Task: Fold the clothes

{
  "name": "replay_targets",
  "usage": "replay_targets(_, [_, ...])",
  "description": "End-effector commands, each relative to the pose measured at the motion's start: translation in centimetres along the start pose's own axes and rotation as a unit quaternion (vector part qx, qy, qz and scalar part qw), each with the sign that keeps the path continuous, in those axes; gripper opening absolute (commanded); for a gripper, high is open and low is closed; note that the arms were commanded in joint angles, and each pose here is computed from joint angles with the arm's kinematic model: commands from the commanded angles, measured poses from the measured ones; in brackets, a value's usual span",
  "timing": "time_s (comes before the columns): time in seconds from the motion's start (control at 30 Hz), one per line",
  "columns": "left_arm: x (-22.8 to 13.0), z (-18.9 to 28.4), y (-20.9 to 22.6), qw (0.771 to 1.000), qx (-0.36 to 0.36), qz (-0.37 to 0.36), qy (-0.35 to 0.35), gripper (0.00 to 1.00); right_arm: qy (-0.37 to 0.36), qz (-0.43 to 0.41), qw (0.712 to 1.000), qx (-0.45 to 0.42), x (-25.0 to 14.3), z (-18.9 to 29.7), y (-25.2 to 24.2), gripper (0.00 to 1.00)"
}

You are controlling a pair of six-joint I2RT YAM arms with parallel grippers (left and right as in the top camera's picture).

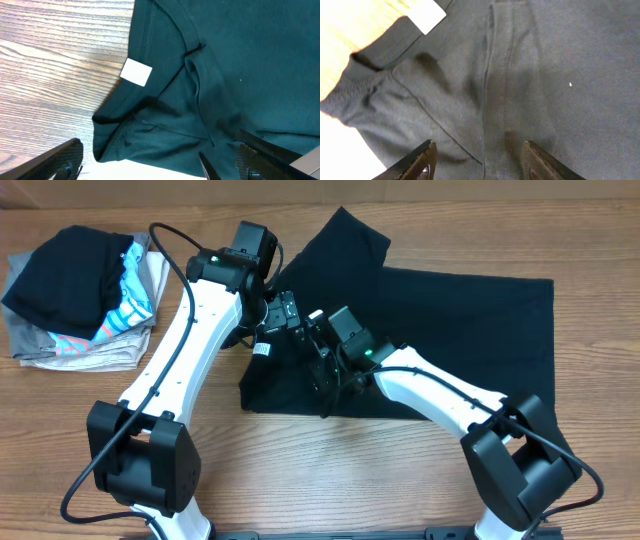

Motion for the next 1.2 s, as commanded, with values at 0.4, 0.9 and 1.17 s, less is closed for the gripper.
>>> replay_targets(0.4, [0.1, -0.2, 0.1, 1.0, 0.0, 0.003, 0.002, 1.0, -0.021, -0.101, 0.992, -0.067, -0.7, -0.7, -1.5, 0.59])
replay_targets(0.9, [0.1, -0.2, 0.1, 1.0, 0.0, 0.003, 0.002, 1.0, -0.028, -0.079, 0.995, -0.047, -3.2, -2.5, -2.2, 0.6])
replay_targets(1.17, [0.1, -0.2, 0.1, 1.0, 0.0, 0.003, 0.002, 1.0, -0.024, -0.057, 0.997, -0.039, -3.2, -2.5, -2.0, 0.59])
Point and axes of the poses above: each gripper's point midway between its finger pads, its own z axis back along the fingers, its own y axis along the line the jaws close on, x = y × z, the point moved 7 cm from there along z, back along the fingers, and after that the axes turned 11 degrees about -z, right-handed, at the moved point
